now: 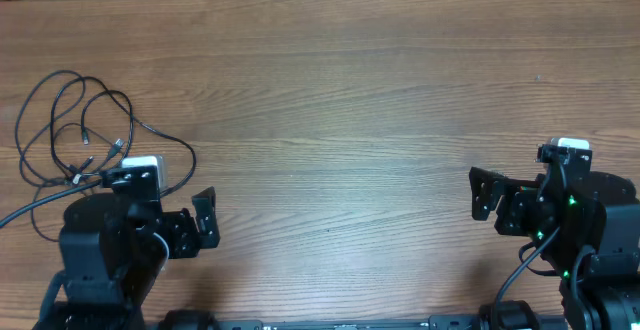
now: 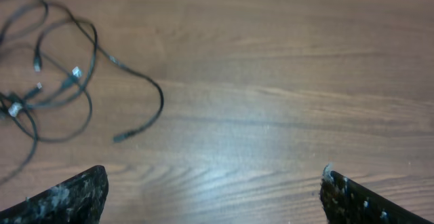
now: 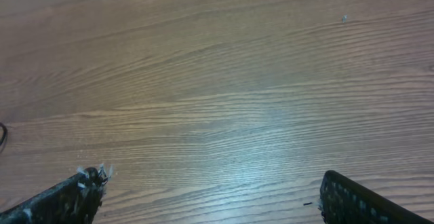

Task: Untangle cables

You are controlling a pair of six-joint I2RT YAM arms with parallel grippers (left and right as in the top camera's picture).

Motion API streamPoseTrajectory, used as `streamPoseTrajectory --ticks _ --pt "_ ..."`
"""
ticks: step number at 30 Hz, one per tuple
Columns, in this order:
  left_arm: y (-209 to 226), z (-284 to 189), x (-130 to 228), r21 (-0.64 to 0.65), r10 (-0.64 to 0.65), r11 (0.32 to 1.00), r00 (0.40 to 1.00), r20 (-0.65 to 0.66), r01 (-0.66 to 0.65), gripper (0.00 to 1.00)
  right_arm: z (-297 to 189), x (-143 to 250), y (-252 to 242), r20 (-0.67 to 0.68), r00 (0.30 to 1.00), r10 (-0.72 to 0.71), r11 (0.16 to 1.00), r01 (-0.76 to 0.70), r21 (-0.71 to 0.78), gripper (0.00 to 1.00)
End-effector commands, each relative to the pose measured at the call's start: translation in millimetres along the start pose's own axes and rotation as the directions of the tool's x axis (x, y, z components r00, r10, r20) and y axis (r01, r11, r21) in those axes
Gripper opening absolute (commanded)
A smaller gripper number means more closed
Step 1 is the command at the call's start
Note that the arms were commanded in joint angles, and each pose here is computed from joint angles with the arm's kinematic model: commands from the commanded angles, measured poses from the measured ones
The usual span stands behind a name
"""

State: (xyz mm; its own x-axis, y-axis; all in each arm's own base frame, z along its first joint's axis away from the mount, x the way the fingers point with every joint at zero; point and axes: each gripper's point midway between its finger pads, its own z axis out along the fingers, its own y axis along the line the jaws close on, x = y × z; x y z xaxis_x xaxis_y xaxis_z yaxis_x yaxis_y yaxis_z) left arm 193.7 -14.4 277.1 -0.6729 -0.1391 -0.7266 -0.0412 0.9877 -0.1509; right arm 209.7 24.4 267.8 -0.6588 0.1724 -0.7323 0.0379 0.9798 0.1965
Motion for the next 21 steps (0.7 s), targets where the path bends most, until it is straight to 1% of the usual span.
streamPoseTrajectory --ticks 1,7,19,21 --pt "2 5 9 -0.008 -0.043 0.999 0.998 -0.043 0.043 1.00 0 -1 -3 0.013 1.000 -0.003 1.000 0.003 0.016 1.00" --pt "4 10 21 -0.024 -0.048 0.999 0.992 -0.117 0.046 1.00 0 1 -4 0.003 1.000 -0.003 1.000 0.003 0.018 1.00" --pt "4 12 23 -0.026 -0.049 0.999 0.990 -0.129 0.046 1.00 0 1 -4 0.002 1.000 -0.003 1.000 0.003 0.018 1.00" --pt "5 12 23 -0.026 -0.049 0.999 0.990 -0.129 0.046 0.99 0 1 -7 0.006 1.000 -0.008 0.999 0.007 0.038 1.00"
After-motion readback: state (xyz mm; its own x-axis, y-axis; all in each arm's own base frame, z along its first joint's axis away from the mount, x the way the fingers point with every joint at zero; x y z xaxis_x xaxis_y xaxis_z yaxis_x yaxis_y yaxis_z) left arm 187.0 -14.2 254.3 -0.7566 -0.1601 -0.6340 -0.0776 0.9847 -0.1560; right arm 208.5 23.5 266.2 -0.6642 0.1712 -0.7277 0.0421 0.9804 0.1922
